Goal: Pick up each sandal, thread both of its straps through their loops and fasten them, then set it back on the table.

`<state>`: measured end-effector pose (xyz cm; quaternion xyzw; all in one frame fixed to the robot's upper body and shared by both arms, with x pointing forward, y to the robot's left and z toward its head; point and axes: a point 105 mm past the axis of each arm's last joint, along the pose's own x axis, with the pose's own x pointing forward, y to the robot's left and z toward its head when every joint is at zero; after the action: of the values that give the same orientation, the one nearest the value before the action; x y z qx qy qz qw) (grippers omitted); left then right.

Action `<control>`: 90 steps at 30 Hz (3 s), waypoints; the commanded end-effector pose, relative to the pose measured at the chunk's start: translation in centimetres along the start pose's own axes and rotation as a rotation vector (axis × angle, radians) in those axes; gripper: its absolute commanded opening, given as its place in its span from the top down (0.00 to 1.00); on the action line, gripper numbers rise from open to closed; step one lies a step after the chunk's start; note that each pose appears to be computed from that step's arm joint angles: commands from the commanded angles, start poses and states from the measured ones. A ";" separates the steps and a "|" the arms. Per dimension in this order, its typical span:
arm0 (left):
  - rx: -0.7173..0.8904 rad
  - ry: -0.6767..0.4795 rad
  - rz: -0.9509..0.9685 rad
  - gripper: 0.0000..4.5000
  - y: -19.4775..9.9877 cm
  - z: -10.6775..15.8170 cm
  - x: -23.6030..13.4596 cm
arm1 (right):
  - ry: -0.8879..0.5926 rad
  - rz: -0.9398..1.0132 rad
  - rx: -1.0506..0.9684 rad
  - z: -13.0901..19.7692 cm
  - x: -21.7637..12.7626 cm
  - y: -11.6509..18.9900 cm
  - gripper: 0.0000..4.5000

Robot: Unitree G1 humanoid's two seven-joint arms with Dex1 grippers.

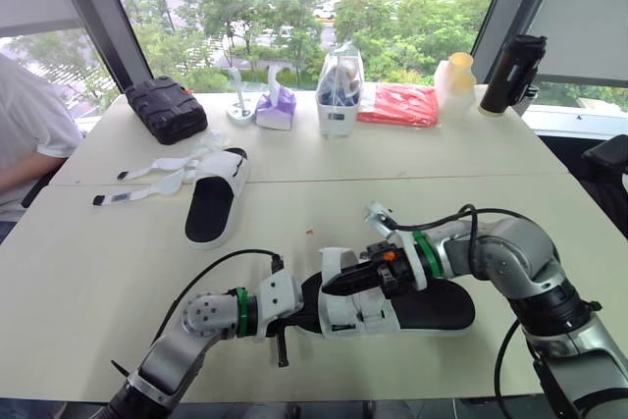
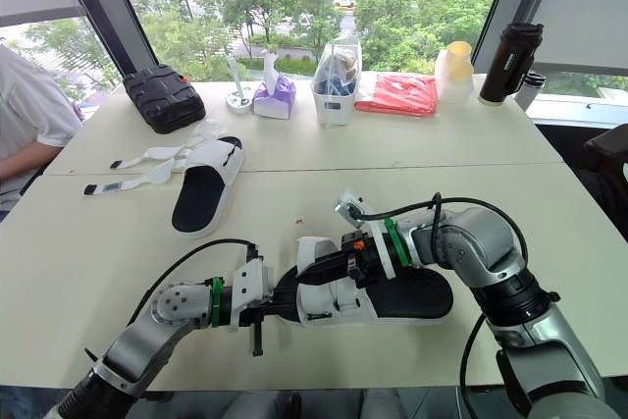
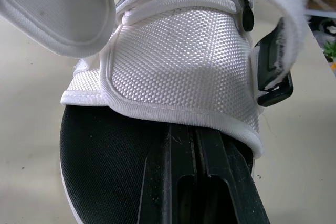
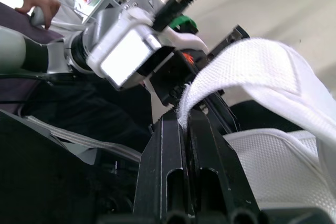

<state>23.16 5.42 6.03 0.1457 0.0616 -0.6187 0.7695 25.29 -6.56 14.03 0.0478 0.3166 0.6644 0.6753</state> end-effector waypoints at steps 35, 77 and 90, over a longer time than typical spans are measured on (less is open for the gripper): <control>-0.158 0.149 -0.116 1.00 -4.1 -4.4 1.1 | 0.039 -0.124 -0.435 -0.2 0.5 0.5 0.98; -0.158 0.150 -0.123 1.00 -4.2 -4.4 1.2 | 0.192 -0.097 -0.223 -5.1 -5.3 5.0 0.19; -0.154 0.154 -0.127 1.00 -4.0 -4.5 1.1 | 0.145 -0.147 -0.167 -7.8 -3.1 3.2 0.19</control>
<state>22.62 4.86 5.73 0.1418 0.0709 -0.6187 0.7695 18.50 -12.07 10.08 -0.0700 0.3281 0.6400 0.6913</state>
